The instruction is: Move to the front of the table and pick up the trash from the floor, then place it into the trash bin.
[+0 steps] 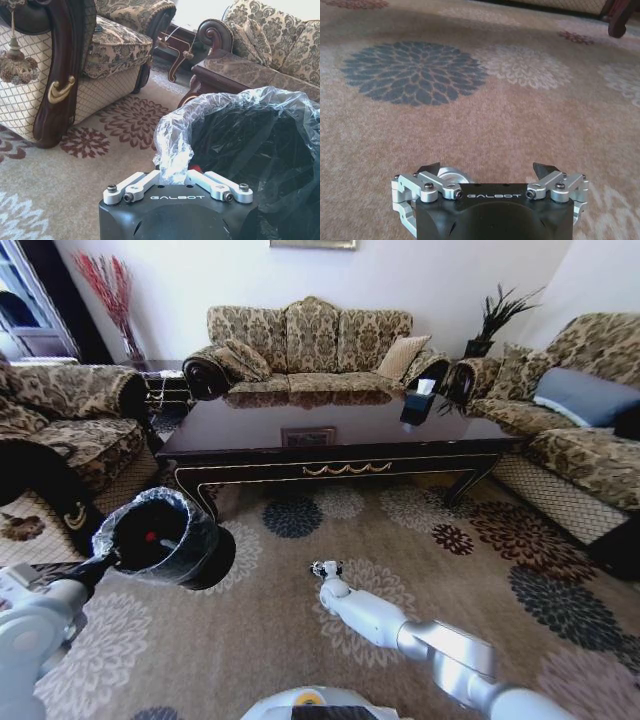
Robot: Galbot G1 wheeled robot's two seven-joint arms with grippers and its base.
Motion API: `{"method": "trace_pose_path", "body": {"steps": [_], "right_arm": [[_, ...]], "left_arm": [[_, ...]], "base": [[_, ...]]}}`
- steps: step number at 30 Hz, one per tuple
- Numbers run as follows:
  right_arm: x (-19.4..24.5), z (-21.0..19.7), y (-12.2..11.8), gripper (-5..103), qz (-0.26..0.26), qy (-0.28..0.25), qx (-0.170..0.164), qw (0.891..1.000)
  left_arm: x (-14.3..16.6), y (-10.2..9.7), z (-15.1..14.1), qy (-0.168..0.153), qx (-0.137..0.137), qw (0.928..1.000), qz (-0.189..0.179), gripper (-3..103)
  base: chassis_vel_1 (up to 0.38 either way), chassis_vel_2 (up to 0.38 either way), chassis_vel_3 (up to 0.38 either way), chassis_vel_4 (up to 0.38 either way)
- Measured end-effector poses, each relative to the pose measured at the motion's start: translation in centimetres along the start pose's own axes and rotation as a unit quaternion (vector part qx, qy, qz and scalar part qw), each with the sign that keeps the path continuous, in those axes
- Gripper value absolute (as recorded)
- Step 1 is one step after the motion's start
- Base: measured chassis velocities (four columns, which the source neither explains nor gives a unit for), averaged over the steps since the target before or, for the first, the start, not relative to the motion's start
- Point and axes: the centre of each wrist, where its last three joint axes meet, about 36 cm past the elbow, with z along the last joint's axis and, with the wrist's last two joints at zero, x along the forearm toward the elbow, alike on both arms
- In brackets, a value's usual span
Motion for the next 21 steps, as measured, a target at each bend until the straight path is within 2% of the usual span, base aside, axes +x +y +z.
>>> {"method": "trace_pose_path", "body": {"steps": [6,21], "right_arm": [[0.6,0.0,0.6,100,-0.001,0.031,-0.003,1.000],[1.1,-0.4,1.5,100,-0.047,-0.018,-0.030,0.998]], "left_arm": [[0.1,0.0,0.0,-0.001,-0.001,1.0000,0.000,4],[0.1,0.2,0.2,0.001,0.002,1.0000,-0.003,4]], "base": [[0.000,0.000,0.000,0.000],[-0.006,0.010,0.009,-0.011]]}}
